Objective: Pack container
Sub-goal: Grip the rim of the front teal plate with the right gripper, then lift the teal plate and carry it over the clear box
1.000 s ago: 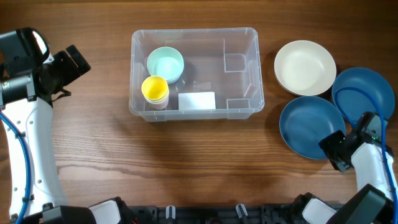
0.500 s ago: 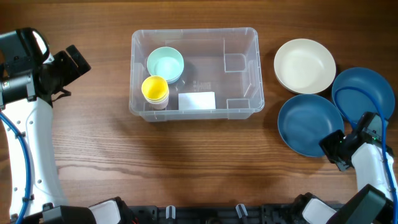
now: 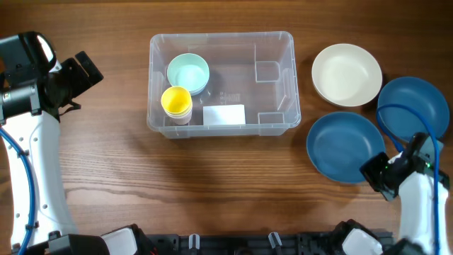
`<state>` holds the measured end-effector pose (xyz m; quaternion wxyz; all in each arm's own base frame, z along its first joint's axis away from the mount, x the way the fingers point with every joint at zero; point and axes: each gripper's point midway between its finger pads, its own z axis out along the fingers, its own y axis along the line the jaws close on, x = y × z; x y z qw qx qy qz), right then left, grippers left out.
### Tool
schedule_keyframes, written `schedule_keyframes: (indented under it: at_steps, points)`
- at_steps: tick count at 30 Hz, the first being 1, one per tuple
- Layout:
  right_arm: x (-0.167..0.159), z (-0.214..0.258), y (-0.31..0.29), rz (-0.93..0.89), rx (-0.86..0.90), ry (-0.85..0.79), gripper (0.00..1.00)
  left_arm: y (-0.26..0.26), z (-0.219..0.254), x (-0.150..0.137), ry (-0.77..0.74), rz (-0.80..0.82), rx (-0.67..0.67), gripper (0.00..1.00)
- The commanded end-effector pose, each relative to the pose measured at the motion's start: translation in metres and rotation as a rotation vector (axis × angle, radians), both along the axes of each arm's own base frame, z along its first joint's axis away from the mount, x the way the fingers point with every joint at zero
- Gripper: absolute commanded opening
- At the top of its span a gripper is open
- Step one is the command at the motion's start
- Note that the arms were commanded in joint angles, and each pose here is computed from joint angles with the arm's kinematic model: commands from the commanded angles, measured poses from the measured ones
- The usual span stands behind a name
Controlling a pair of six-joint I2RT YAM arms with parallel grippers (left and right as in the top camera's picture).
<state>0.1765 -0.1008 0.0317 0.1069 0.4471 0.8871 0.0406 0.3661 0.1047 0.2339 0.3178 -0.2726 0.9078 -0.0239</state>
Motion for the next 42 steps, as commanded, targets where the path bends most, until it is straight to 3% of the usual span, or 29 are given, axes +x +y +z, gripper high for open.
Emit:
schedule_keyframes:
  at_steps: [1,10,15,22,28,35,42]
  points:
    - [0.016,0.049,-0.008,0.023,-0.095,-0.149,0.04,0.0,0.011,0.0,-0.031,0.008,-0.008,1.0]
    - [0.03,0.147,0.007,0.105,-0.23,-0.503,0.04,0.0,0.011,0.0,-0.031,0.008,-0.008,1.0]
    - [0.036,0.227,0.023,0.26,-0.354,-0.711,0.04,0.0,0.011,0.0,-0.031,0.008,-0.008,1.0]
    - [0.057,0.287,0.055,0.42,-0.295,-0.887,0.04,0.0,0.011,0.0,-0.031,0.008,-0.008,1.0]
    - [0.092,0.291,0.082,0.599,-0.213,-0.939,0.04,0.0,0.011,0.0,-0.031,0.008,-0.008,1.0]
    - [0.148,0.246,0.114,0.765,-0.216,-0.779,0.04,0.0,0.011,0.0,-0.031,0.008,-0.008,1.0]
    - [0.197,0.238,0.171,0.938,-0.274,-0.685,0.04,0.0,0.011,0.0,-0.031,0.008,-0.008,1.0]
